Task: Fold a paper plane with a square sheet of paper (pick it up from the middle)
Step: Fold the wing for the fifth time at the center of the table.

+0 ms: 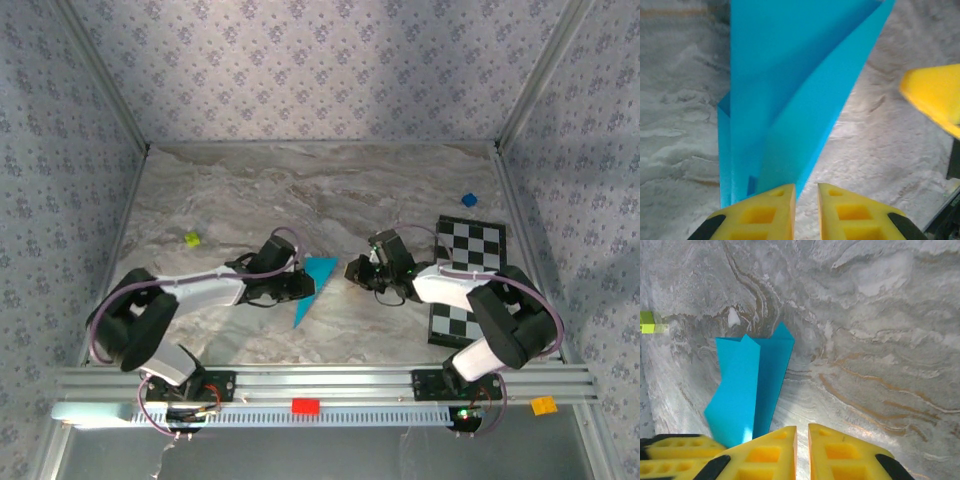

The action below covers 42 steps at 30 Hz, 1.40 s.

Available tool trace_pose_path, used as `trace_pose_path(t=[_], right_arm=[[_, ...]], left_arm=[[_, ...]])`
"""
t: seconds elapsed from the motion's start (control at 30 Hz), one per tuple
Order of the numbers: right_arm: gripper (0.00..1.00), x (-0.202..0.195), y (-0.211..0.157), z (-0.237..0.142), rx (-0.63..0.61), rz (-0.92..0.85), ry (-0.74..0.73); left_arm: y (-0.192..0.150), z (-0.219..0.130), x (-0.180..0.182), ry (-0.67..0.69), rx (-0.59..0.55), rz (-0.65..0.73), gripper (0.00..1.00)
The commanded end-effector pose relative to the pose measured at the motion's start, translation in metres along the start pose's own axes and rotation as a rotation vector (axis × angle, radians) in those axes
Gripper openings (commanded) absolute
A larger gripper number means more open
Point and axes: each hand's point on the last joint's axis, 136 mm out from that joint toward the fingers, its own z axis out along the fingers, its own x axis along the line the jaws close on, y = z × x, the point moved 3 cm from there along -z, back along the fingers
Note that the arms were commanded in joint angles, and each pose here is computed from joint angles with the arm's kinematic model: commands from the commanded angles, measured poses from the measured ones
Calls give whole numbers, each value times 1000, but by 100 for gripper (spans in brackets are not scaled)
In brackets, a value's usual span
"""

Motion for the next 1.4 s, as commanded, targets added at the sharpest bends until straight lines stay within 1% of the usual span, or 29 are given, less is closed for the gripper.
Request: trace_pose_path(t=[0.0, 0.17, 0.27, 0.57, 0.7, 0.77, 0.87, 1.1, 1.37], right_arm=[[15, 9, 1, 1, 3, 3, 17], [15, 11, -2, 5, 13, -4, 18], [15, 11, -4, 7, 24, -3, 20], [16, 17, -7, 14, 46, -17, 29], [16, 20, -9, 17, 58, -22, 38], [14, 23, -9, 18, 72, -27, 48], [14, 24, -12, 20, 76, -38, 38], [14, 24, -14, 20, 84, -46, 36], [14, 22, -16, 24, 96, -47, 29]], left_arm=[[6, -20, 8, 55, -43, 34, 21], [13, -35, 27, 66, -64, -8, 22], [13, -35, 32, 47, -46, -29, 23], [11, -21, 34, -2, 20, -54, 24], [11, -16, 35, -1, 40, -59, 24], [9, -13, 35, -5, 55, -62, 24], [7, -9, 33, -31, 78, -63, 26], [4, -3, 35, -41, 100, -68, 28], [3, 0, 36, -58, 92, -77, 28]])
